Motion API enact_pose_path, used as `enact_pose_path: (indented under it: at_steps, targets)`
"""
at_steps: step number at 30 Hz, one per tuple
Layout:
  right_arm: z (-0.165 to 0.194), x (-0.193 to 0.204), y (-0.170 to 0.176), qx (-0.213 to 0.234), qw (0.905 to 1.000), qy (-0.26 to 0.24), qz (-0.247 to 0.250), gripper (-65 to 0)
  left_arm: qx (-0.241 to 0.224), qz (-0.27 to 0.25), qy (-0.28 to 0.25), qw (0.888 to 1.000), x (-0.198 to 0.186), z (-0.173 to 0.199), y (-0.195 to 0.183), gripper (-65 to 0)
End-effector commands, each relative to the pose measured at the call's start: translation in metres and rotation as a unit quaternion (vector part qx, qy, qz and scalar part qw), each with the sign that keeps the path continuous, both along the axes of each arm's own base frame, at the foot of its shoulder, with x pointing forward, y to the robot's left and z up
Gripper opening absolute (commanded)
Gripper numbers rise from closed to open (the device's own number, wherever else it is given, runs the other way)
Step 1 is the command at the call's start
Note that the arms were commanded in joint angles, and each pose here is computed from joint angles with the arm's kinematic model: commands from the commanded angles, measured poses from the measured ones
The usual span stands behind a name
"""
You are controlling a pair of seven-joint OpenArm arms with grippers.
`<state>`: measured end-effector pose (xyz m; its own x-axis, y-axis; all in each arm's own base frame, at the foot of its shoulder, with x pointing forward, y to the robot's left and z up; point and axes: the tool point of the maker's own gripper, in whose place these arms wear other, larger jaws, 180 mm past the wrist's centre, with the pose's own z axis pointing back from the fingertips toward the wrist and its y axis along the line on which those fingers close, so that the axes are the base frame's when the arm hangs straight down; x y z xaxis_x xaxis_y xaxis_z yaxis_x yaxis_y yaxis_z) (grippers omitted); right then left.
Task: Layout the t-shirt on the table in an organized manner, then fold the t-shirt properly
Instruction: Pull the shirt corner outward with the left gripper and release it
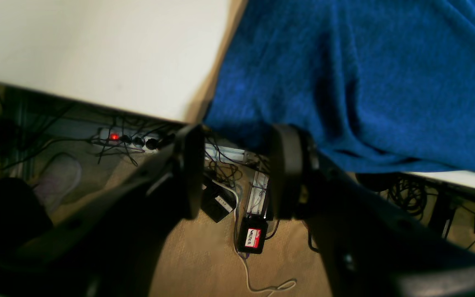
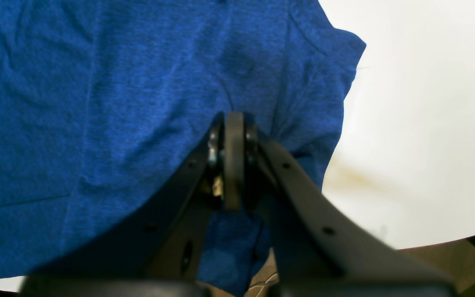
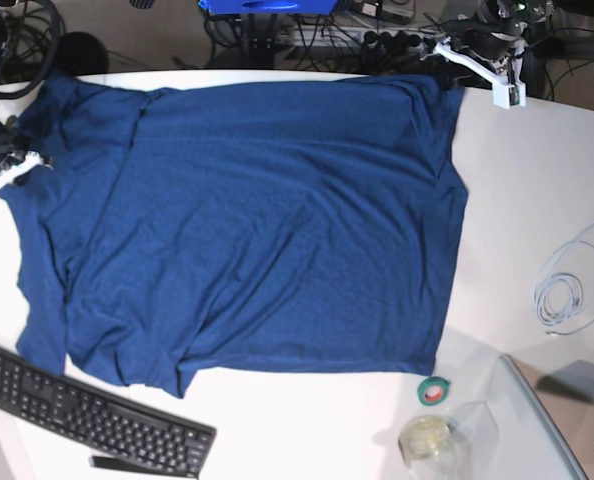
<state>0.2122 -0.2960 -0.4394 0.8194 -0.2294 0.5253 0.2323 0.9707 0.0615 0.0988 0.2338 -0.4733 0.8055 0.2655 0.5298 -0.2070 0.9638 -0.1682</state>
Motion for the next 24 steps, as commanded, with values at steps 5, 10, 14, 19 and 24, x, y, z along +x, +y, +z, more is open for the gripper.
enact_pose_path:
  at_steps: [5,10,14,19,24]
  targets:
    - [0.010,0.008,-0.006,-0.010,0.9998,-0.016,0.002,-64.8,0.024,0.021,-0.044,0.999,0.016,0.026,0.018,-18.8]
    - [0.009,0.008,-0.006,-0.010,0.9998,-0.016,0.002,-64.8,0.015,0.024,-0.047,0.999,0.029,0.017,0.016,-21.9]
    - [0.010,0.008,-0.007,-0.010,0.9998,-0.017,0.002,-64.8,0.005,0.033,-0.039,0.999,0.032,0.006,0.015,-29.0]
    - [0.010,0.008,-0.007,-0.010,0.9998,-0.017,0.002,-64.8,-0.003,0.040,-0.021,0.999,0.022,-0.007,0.015,-40.8]
    - [0.010,0.008,-0.007,-0.010,0.9998,-0.017,0.002,-64.8,0.011,0.036,-0.024,0.999,0.013,0.005,0.020,-65.0]
